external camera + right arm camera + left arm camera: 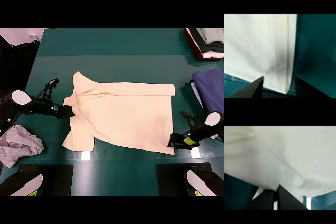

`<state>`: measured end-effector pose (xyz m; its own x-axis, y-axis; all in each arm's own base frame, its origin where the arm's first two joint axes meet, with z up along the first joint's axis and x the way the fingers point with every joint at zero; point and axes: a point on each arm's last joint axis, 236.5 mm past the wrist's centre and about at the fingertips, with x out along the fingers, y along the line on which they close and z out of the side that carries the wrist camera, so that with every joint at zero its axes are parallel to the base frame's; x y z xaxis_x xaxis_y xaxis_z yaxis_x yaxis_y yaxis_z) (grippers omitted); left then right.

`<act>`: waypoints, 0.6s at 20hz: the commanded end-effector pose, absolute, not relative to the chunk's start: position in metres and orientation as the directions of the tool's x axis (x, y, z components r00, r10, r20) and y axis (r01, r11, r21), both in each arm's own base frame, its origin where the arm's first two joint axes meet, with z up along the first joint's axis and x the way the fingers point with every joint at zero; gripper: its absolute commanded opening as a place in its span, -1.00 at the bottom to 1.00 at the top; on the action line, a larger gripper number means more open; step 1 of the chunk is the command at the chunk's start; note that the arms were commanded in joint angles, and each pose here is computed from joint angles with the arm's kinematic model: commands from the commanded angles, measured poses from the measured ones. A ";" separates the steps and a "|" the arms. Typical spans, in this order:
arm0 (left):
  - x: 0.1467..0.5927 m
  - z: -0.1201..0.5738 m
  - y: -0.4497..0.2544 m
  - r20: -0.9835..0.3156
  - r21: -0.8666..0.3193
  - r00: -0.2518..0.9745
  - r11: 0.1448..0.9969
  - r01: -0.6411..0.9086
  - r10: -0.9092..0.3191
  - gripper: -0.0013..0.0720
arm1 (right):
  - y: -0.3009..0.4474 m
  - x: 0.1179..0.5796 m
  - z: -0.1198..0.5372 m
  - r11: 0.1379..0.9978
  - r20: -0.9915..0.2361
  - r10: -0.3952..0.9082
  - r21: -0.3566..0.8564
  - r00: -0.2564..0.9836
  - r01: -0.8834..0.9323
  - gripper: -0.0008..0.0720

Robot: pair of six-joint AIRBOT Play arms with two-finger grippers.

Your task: Fold the shirts.

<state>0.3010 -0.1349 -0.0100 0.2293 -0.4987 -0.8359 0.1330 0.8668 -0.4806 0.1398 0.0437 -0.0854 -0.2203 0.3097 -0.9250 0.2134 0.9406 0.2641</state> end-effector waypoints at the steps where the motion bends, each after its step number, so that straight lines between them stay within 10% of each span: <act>1: 0.298 -0.010 -0.136 -0.837 -0.483 0.219 0.865 0.136 -0.501 -0.89 | 0.059 0.137 -0.099 0.940 -0.904 0.330 0.287 -0.273 0.188 -0.10; 3: 0.298 -0.008 -0.136 -0.837 -0.483 0.219 0.865 0.138 -0.502 -0.89 | 0.068 0.143 -0.100 0.945 -0.905 0.324 0.300 -0.275 0.128 -0.93; 6: 0.317 0.026 -0.137 -0.810 -0.474 0.292 0.861 0.187 -0.509 -0.89 | 0.079 0.186 -0.070 0.951 -0.941 0.309 0.308 -0.138 0.023 -0.93; 12: 0.361 0.256 -0.142 -0.518 -0.330 0.662 0.840 0.430 -0.542 -0.89 | 0.083 0.328 0.173 0.943 -0.669 0.323 0.284 0.669 -0.172 -0.94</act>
<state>0.3572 -0.1413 0.1510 0.5191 -0.5290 -0.6713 0.3342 0.8486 -0.4102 0.2840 0.0820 0.0486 0.3354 0.3216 -0.8855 -0.0913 0.9466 0.3092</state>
